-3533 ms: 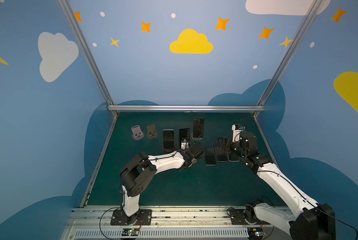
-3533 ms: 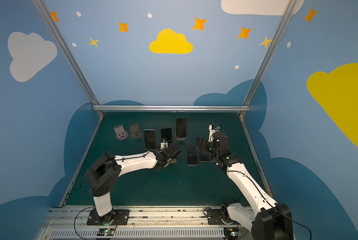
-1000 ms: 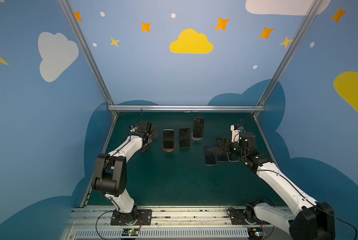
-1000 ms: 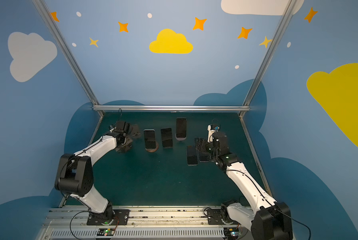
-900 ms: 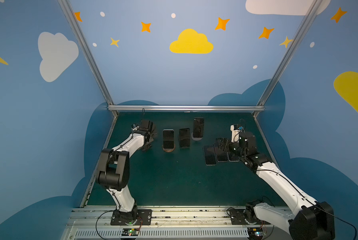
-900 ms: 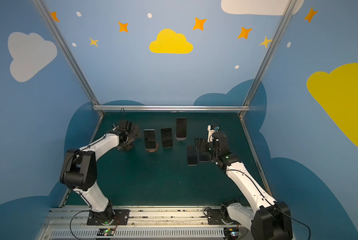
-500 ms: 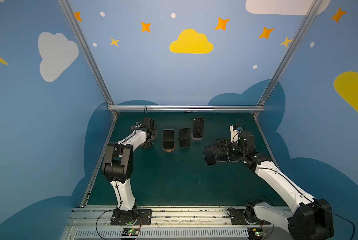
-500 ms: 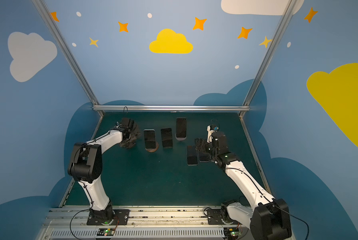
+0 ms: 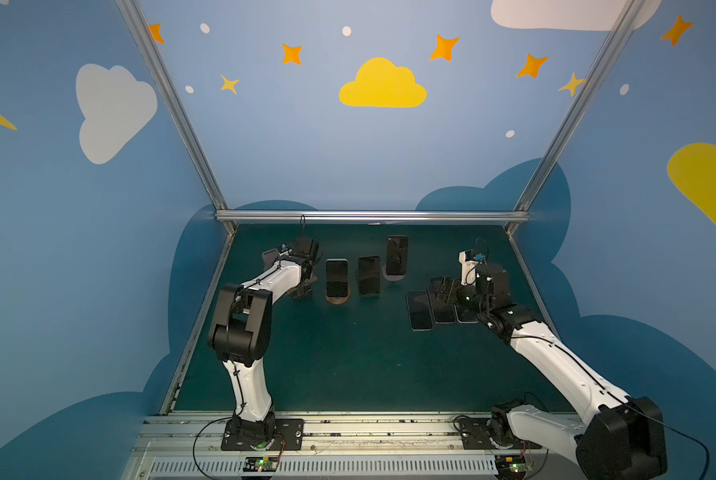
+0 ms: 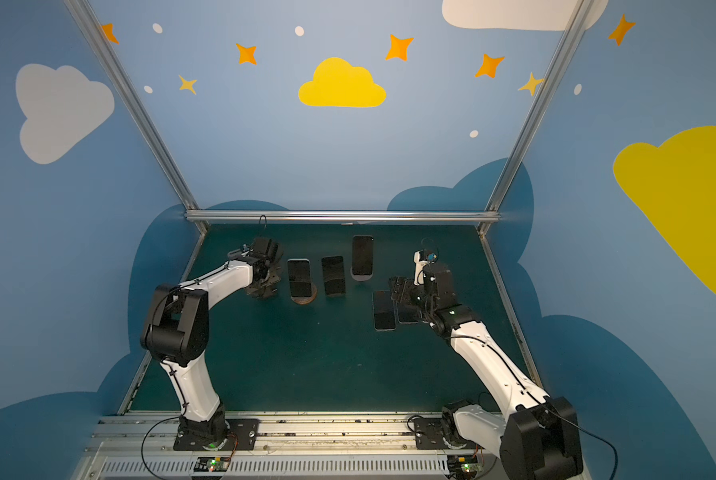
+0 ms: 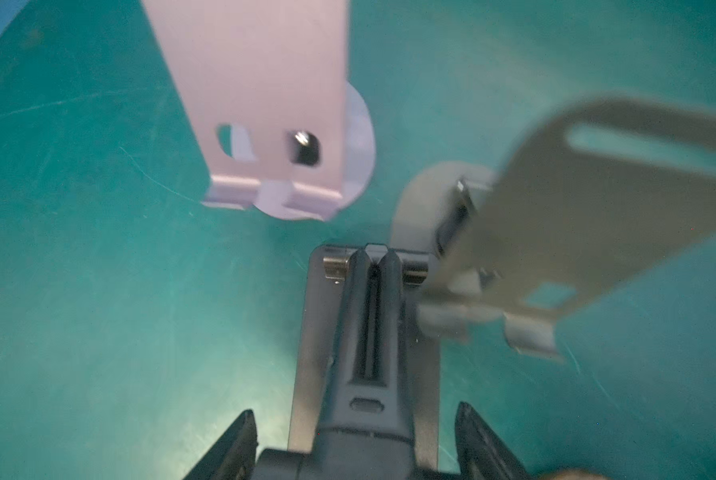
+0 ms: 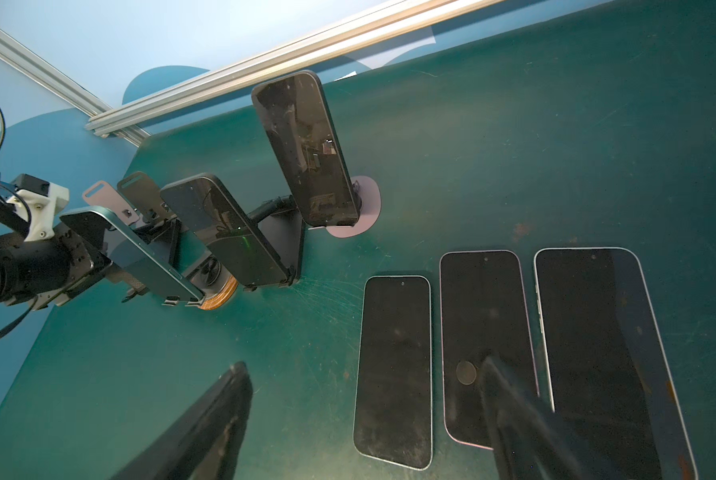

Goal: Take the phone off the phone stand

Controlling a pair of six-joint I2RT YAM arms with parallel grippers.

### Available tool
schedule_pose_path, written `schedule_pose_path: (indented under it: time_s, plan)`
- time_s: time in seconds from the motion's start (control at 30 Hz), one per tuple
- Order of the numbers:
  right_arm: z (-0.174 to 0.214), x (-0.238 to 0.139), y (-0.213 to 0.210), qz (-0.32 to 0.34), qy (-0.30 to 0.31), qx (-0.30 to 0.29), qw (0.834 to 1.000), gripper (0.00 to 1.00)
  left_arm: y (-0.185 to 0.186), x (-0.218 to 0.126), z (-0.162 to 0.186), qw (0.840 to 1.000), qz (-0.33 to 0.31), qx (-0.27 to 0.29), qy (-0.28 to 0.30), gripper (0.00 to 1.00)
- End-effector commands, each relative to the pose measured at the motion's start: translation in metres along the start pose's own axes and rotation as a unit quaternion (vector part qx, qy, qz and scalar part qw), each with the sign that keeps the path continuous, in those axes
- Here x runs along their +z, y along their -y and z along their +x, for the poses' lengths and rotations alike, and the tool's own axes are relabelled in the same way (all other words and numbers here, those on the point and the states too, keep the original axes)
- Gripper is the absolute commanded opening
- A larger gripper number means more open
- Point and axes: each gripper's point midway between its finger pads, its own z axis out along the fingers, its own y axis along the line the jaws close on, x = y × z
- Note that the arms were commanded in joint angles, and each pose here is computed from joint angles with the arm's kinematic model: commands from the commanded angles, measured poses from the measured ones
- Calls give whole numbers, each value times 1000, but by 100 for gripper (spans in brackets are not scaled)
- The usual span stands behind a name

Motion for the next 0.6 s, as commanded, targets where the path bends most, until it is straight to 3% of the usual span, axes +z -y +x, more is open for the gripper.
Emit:
schedule_pose_path:
  time_s: [0.0, 0.3, 0.57]
  plan:
    - [-13, -10, -6, -9, 18, -1, 1000, 86, 0, 6, 17, 999, -12, 10, -34, 65]
    - [-14, -9, -8, -18, 26, 0, 1000, 86, -9, 6, 23, 999, -27, 9, -43, 67]
    - [-16, -12, -10, -20, 26, -1, 999, 86, 0, 9, 27, 997, -16, 38, -63, 80]
